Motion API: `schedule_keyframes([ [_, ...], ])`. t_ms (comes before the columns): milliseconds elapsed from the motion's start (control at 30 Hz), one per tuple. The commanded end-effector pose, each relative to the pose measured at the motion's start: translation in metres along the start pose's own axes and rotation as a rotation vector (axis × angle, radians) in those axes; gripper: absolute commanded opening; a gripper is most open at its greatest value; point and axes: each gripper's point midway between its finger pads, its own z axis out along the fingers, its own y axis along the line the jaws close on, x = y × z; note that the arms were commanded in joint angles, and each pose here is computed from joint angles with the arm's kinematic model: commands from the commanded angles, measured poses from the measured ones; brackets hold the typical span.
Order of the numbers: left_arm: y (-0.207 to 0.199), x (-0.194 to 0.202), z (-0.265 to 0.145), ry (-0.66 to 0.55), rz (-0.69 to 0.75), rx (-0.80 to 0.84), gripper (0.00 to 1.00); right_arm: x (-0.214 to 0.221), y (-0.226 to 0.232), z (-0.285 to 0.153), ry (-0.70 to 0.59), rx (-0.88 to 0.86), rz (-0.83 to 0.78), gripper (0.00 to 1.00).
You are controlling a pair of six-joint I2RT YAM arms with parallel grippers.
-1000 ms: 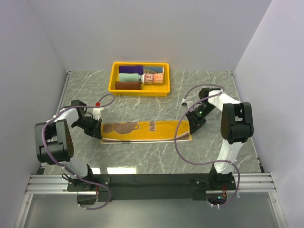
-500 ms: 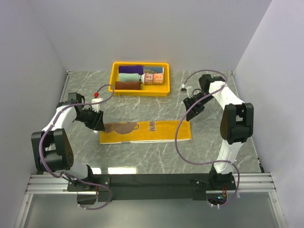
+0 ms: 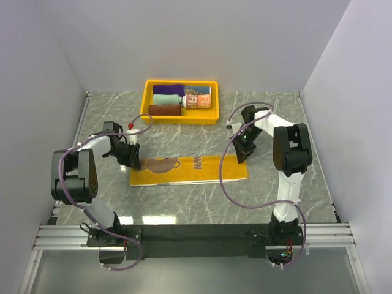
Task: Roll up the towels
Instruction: Fold the towel
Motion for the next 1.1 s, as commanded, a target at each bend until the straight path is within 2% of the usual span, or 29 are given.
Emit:
schedule_keyframes([
  [0,0.025,0.010,0.012,0.050,-0.028,-0.108,0.29,-0.020,-0.045,0.002,-0.035,0.179,0.027,0.21],
  [167,0.004,-0.018,-0.003,-0.043,-0.006,-0.018,0.33,-0.050,-0.048,-0.021,-0.095,0.210,0.018,0.24],
  [300,-0.021,-0.053,-0.032,-0.156,0.031,0.059,0.41,-0.070,-0.045,-0.065,-0.207,0.229,0.024,0.40],
  [367,-0.032,-0.066,-0.052,-0.224,0.062,0.063,0.46,-0.066,-0.040,-0.083,-0.238,0.196,0.058,0.45],
  [467,-0.036,-0.079,-0.075,-0.309,0.089,0.015,0.54,-0.054,-0.036,-0.096,-0.265,0.171,0.125,0.47],
  [567,-0.038,-0.084,-0.089,-0.363,0.089,-0.025,0.60,-0.034,-0.031,-0.081,-0.222,0.144,0.176,0.47],
  [700,-0.042,-0.084,-0.097,-0.387,0.095,-0.030,0.60,-0.011,-0.027,-0.051,-0.145,0.102,0.248,0.47],
  [1067,-0.036,-0.074,-0.092,-0.383,0.104,-0.064,0.61,-0.008,-0.026,-0.019,-0.094,0.081,0.256,0.45],
])
